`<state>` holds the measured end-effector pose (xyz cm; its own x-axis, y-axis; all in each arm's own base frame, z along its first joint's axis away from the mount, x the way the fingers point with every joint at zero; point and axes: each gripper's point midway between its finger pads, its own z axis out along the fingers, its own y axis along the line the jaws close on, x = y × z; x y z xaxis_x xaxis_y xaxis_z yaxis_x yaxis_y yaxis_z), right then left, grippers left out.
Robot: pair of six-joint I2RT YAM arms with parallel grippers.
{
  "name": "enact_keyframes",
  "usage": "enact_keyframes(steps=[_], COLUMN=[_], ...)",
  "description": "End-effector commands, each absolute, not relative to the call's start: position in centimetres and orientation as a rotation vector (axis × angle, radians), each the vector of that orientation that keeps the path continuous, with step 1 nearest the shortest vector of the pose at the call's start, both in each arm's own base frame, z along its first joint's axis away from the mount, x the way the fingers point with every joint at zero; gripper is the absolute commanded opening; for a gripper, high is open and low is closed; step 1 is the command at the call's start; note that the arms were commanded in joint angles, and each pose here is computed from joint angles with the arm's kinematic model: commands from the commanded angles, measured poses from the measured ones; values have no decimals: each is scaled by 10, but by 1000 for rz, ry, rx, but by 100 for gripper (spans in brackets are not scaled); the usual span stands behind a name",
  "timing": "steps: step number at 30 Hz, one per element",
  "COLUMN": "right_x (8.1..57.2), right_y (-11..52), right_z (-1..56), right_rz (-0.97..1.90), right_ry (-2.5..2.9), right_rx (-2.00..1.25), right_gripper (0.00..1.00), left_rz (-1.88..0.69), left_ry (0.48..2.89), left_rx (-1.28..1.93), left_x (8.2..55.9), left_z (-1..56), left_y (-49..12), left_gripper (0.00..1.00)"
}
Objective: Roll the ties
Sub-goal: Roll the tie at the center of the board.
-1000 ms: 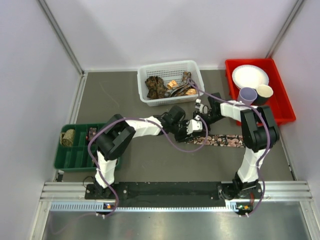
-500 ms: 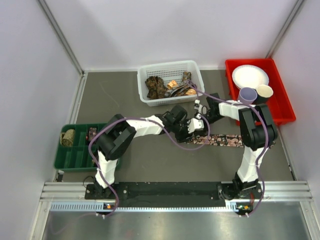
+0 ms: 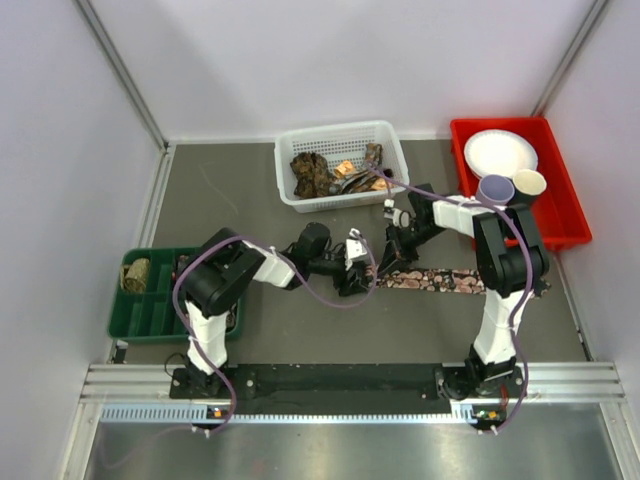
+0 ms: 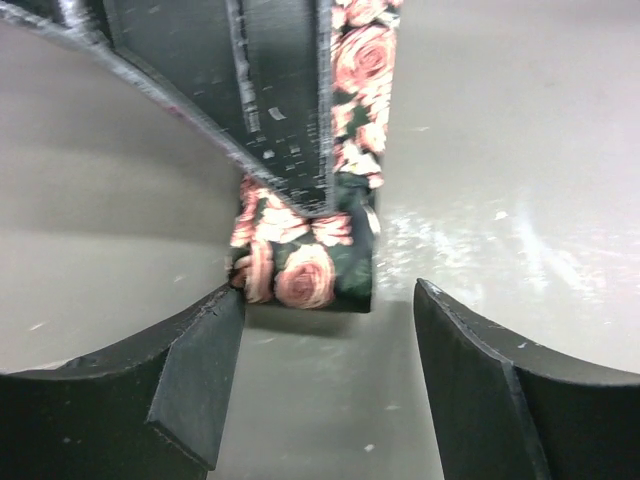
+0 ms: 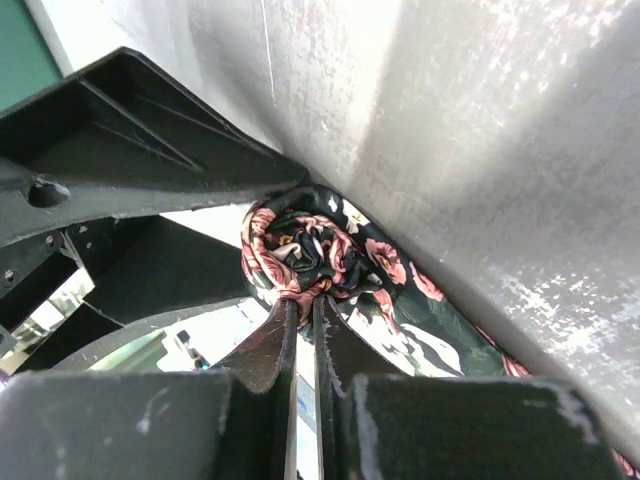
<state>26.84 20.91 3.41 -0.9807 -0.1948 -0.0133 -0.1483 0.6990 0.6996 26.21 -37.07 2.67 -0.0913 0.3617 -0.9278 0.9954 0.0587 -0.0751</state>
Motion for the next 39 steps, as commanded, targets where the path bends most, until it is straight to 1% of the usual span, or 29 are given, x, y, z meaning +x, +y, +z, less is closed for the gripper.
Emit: enact_keyframes(steps=[1, 3, 4, 7, 11, 17, 22, 28, 31, 33, 35, 36, 39], right_x=[269, 265, 260, 257, 263, 265, 263, 257, 256, 255, 255, 254, 260], right_y=[163, 158, 156, 151, 148, 148, 149, 151, 151, 153, 156, 160, 173], right_z=[-28, -30, -30, -32, -31, -26, -30, -35, -37, -37, -34, -32, -16], right_rz=[-670, -634, -620, -581, -517, -450, -430, -455, -469, -486, -522, -554, -666], right_ry=[-2989, -2991, -2978, -2967, -2981, -2950, -2902, -2855, -2847, -2838, -2832, -2829, -2841], right_rx=[463, 460, 453, 470, 480, 448, 451, 500, 512, 519, 534, 532, 538], right_gripper=[0, 0, 0, 0, 0, 0, 0, 0, 0, 0, 0, 0, 0], left_rz=[-1201, -1242, -1236, -1247, -1241, -1222, -1173, -1165, -1163, -1166, -1163, -1159, -1129], left_ry=[1483, 1469, 1416, 1408, 1340, 1319, 1267, 1293, 1309, 1307, 1331, 1330, 1385], left_rx=[1378, 1376, 1368, 1339, 1316, 1349, 1424, 1450, 1458, 1471, 1493, 1498, 1535], left_x=[240, 237, 240, 245, 252, 256, 247, 247, 249, 248, 246, 246, 243], left_z=[25, 20, 26, 20, 19, 10, 4, -1, -2, -1, -6, -3, -9], left_y=[-378, -380, -384, -389, -396, -401, -411, -419, -422, -424, -421, -421, -411], left_gripper=[73, 73, 73, 72, 69, 65, 66, 68, 63, 54, 47, 42, 36])
